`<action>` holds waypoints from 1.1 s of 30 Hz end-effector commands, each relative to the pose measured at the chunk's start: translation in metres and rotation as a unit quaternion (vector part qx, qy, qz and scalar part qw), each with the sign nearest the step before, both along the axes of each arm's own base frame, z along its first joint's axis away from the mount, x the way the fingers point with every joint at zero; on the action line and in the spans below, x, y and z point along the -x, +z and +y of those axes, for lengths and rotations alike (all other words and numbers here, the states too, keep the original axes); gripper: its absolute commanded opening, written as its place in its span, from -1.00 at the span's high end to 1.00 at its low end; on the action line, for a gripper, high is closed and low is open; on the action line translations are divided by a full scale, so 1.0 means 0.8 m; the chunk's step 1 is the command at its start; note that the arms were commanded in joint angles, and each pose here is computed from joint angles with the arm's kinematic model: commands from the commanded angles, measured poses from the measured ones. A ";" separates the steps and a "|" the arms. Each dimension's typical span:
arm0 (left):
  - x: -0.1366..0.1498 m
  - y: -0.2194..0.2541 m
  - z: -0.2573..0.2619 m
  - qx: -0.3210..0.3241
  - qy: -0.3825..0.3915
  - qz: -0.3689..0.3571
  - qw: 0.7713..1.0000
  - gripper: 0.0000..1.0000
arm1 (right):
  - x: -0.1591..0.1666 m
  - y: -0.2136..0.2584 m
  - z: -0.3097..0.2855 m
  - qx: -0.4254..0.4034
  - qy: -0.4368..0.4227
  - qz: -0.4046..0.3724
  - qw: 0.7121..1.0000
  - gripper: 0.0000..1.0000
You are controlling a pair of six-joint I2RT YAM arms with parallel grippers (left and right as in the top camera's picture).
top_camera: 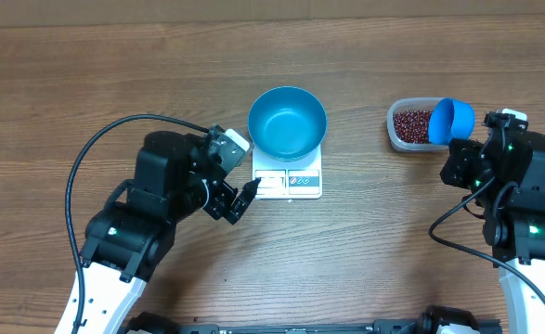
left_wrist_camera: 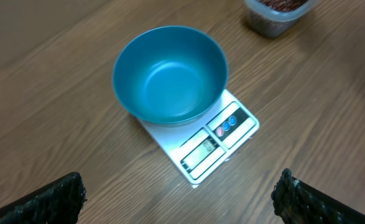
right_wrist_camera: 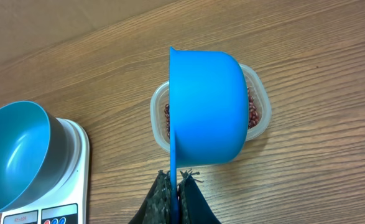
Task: Scoop item into bowl and weigh 150g on scale
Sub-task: 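Retract the left gripper back from the scale to the left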
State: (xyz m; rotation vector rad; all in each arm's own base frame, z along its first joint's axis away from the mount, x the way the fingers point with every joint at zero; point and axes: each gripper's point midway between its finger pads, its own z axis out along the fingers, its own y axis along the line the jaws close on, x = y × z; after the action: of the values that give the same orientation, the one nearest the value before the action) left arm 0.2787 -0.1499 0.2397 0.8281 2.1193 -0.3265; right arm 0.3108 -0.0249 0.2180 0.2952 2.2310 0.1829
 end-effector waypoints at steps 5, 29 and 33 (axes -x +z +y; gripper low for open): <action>0.002 0.025 0.005 0.045 -0.023 -0.006 0.999 -0.99 | -0.004 0.016 -0.001 0.005 -0.001 -0.014 1.000 0.93; -0.002 0.020 0.009 0.056 -0.030 0.004 0.998 -1.00 | -0.003 0.015 0.000 0.005 -0.001 -0.012 1.000 0.93; -0.002 0.020 0.009 0.056 -0.030 0.004 0.998 -1.00 | -0.003 0.015 0.000 0.005 -0.001 -0.012 1.000 0.93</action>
State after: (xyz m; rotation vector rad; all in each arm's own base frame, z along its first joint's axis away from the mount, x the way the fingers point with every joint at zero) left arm 0.2782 -0.1404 0.2448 0.8011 2.1059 -0.4728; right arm 0.3093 -0.0246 0.2161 0.2970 2.2410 0.1839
